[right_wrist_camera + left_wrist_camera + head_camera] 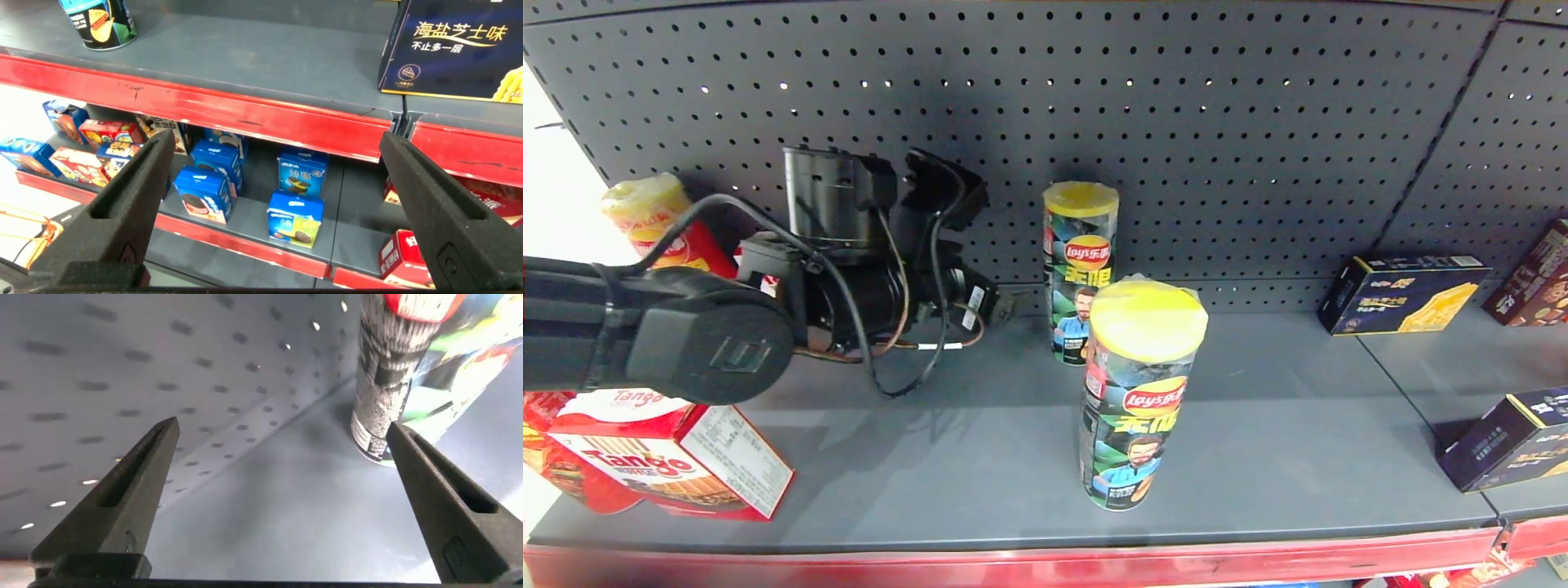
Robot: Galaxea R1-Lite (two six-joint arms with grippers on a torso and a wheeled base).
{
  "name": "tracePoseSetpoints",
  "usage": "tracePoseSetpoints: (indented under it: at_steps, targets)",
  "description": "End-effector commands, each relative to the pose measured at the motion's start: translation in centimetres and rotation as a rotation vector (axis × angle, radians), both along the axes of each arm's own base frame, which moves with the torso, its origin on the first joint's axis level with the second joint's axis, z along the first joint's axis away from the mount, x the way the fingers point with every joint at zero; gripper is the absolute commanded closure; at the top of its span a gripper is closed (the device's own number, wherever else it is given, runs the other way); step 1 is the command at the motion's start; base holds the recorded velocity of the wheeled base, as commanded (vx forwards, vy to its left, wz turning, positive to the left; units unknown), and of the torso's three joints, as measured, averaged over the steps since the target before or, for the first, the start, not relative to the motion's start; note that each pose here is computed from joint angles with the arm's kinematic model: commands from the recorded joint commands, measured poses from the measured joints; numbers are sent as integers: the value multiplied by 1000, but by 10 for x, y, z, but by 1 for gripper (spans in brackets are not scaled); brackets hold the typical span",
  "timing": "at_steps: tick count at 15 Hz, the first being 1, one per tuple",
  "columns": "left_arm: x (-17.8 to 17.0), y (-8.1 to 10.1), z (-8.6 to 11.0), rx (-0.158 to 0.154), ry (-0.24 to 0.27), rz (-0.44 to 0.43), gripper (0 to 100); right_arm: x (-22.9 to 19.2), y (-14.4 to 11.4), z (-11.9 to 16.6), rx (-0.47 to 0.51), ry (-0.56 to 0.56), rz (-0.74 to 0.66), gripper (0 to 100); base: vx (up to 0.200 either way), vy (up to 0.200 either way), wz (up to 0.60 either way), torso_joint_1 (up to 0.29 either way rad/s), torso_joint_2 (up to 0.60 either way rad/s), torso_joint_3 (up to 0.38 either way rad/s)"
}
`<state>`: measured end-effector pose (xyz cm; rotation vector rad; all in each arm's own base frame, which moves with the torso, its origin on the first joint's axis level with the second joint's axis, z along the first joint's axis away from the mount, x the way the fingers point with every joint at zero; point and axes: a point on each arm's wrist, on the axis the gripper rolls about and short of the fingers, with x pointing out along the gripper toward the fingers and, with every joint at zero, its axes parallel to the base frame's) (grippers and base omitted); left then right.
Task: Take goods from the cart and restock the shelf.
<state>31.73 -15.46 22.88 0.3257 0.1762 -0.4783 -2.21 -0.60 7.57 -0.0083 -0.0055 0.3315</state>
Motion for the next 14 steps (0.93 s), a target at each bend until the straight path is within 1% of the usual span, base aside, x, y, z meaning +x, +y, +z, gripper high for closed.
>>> tracePoseSetpoints:
  at_steps: [1, 2, 3, 4, 5, 6, 7, 8, 9, 10, 11, 12, 13, 14]
  targets:
    - [-44, 21, 37, -69, -84, 5, 0, 0, 0, 0, -1, 1, 1, 0, 0, 0, 0, 0, 0, 0]
    - [-45, 22, 37, -74, -83, 6, 0, 0, 0, 0, -1, 1, 1, 0, 0, 0, 0, 0, 0, 0]
    - [-85, 32, 52, -172, -104, -7, 0, 0, 0, 0, -1, 1, 0, 0, 0, 0, 0, 0, 0, 0]
    - [-106, 39, 57, -207, -131, -13, 0, 0, 0, 0, -1, 1, 0, 0, 0, 0, 0, 0, 0, 0]
    - [-122, 49, 57, -223, -156, -5, 0, 0, 0, 0, -1, 1, 1, 0, 0, 0, 0, 0, 0, 0]
    - [-134, 55, 58, -235, -177, -11, 0, 0, 0, 0, -1, 1, 1, 0, 0, 0, 0, 0, 0, 0]
    - [-170, 75, 56, -269, -236, -21, 0, 0, 0, 0, -1, 1, 1, 0, 0, 0, 0, 0, 0, 0]
    - [-212, 96, 50, -300, -290, -36, 0, 0, 0, 0, -1, 1, 1, 0, 0, 0, 0, 0, 0, 0]
    - [-241, 112, 42, -322, -331, -40, 0, 0, 0, 0, -1, 1, 1, 0, 0, 0, 0, 0, 0, 0]
    - [-265, 126, 35, -340, -364, -41, 0, 0, 0, 0, -1, 1, 1, 0, 0, 0, 0, 0, 0, 0]
    - [-286, 138, 26, -347, -377, -42, 0, 0, 0, 0, -1, 1, 1, 0, 0, 0, 0, 0, 0, 0]
    - [-316, 154, 8, -334, -362, -26, 0, 0, 0, 0, -1, 1, 1, 0, 0, 0, 0, 0, 0, 0]
    - [-330, 160, -10, -338, -357, 76, 0, 0, 0, 0, -1, 1, 1, 0, 0, 0, 0, 0, 0, 0]
    - [-330, 159, -22, -344, -347, 127, 0, 0, 0, 0, -1, 1, 1, 0, 0, 0, 0, 0, 0, 0]
